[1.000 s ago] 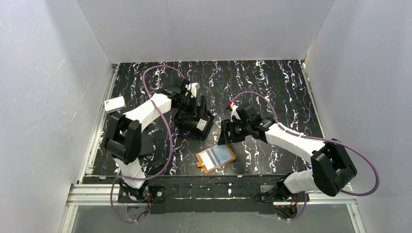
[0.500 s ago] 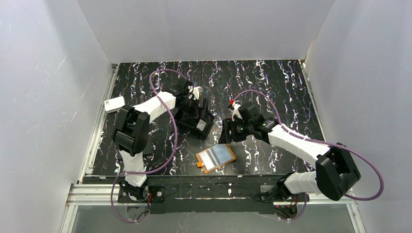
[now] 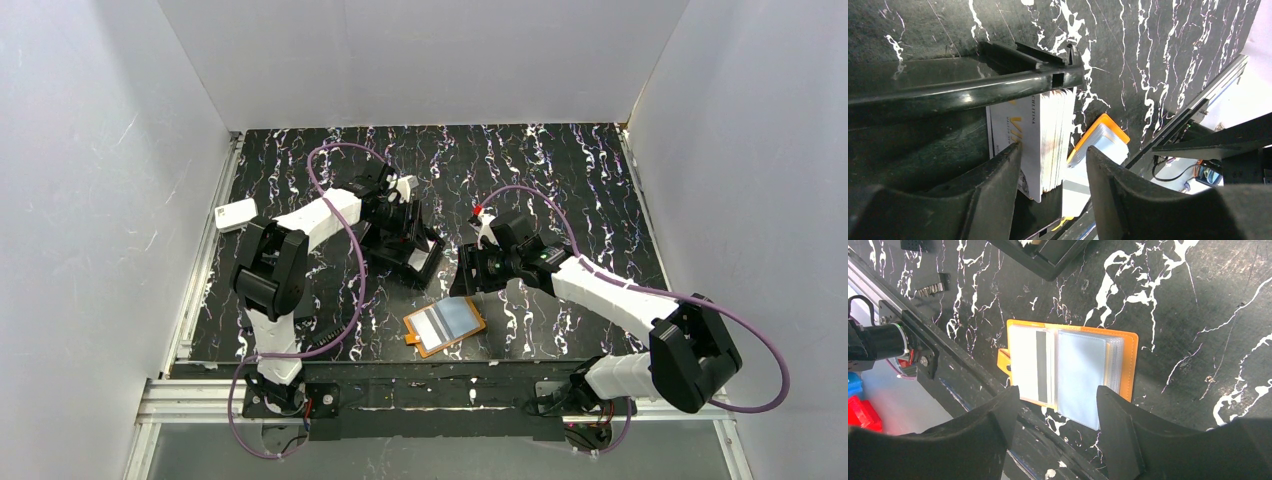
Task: Put the credit cards into the card holder
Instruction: Pick up the credit card from the storage box.
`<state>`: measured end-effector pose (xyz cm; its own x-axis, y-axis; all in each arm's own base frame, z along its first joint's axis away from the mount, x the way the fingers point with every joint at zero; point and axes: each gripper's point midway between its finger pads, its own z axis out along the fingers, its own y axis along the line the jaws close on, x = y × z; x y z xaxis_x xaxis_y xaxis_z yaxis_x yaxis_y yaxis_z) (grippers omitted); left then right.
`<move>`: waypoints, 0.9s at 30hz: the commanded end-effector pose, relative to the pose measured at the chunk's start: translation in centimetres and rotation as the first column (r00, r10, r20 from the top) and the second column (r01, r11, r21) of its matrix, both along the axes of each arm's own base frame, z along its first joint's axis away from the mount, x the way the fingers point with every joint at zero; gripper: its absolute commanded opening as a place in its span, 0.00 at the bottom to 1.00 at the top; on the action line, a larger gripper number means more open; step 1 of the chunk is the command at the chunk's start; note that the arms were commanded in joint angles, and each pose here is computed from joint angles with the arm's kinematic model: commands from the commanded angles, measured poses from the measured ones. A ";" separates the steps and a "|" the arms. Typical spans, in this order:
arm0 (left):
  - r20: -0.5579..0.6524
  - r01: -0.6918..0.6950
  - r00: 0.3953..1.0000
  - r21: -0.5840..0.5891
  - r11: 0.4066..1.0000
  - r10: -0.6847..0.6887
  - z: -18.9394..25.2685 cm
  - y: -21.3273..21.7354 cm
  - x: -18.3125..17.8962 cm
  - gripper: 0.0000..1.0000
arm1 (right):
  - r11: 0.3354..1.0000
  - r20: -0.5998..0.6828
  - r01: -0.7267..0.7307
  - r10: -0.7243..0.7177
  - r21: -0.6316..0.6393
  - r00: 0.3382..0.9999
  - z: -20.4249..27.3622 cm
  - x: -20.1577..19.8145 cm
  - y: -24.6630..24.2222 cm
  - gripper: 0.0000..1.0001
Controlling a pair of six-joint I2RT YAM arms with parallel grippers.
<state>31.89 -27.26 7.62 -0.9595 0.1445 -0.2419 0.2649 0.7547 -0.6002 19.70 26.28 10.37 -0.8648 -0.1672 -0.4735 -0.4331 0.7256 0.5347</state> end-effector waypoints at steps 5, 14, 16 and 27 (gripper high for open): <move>0.040 0.017 0.999 -0.025 1.000 -0.016 1.9 -0.2 0.0 0.41 | 0.999 0.019 -0.006 0.005 0.032 1.000 0.8 0.6 0.7 0.66; 0.034 0.008 0.999 0.030 1.000 -0.009 1.6 0.5 0.2 0.26 | 0.999 0.008 -0.008 0.008 0.032 1.000 0.4 0.5 0.7 0.65; 0.041 0.008 0.999 0.031 0.999 -0.009 1.8 0.6 0.2 0.25 | 0.999 0.006 -0.011 0.011 0.033 1.000 0.4 0.4 0.7 0.65; 0.105 0.005 0.994 0.063 0.998 -0.011 4.2 1.2 0.9 0.11 | 0.999 -0.006 -0.014 0.014 0.041 1.000 0.2 0.3 0.9 0.65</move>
<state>32.30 -26.26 8.08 -0.9558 0.1581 -0.2479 0.2717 0.7974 -0.5388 19.64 26.68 10.16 -0.8711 -0.1682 -0.4614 -0.4301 0.7148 0.5514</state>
